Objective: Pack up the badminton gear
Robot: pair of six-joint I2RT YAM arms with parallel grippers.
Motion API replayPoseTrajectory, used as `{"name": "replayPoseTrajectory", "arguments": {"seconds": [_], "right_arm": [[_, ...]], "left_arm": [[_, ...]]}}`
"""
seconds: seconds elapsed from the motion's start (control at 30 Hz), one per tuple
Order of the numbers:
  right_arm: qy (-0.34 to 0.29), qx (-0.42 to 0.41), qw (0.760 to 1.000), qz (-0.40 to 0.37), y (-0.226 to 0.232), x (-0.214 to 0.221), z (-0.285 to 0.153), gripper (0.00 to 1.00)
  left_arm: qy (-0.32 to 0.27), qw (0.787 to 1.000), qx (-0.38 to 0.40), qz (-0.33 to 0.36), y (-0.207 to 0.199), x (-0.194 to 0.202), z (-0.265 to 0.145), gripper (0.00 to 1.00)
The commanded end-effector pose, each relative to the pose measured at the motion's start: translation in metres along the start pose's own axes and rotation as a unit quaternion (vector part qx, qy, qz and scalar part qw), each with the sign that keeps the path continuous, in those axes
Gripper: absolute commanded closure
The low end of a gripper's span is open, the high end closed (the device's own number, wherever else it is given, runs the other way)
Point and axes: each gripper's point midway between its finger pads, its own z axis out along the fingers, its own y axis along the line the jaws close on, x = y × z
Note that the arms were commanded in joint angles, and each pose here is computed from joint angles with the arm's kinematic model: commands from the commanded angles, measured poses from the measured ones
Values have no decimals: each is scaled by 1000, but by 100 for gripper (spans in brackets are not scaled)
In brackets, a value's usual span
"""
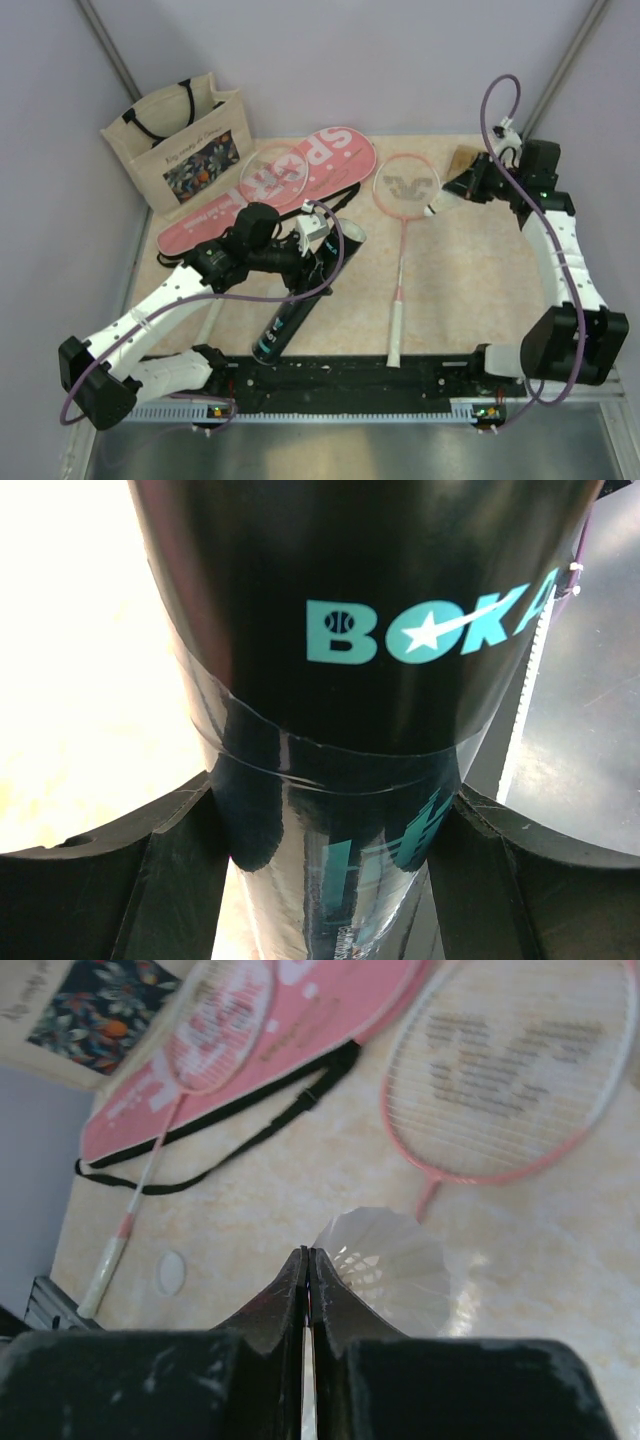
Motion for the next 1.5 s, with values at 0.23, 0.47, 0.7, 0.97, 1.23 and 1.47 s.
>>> {"name": "replayPoseTrajectory", "arguments": {"seconds": [0.23,0.47,0.7,0.97,1.23,1.47], "right_arm": [[-161,-227,948,-155,214,-32,-42,100],[-148,-292,933,-151,265,-11,-52,100],[-102,-334,926,-140,285,31,-45,100],[-32,-354,926,-128,289,72,-38,100],[-44,-322,936,-134,279,73,-51,100],[-26,-316,938,-141,275,80,-55,100]], "left_arm": [[-23,999,-8,23,-1,-24,-5,57],[-25,999,-10,23,-1,-25,-7,57],[-28,999,-14,25,-1,-26,-7,57],[-31,999,-17,29,1,-28,-7,57],[-28,999,-23,32,5,-29,-6,58],[-41,998,-11,50,-1,-33,-9,58]]}}
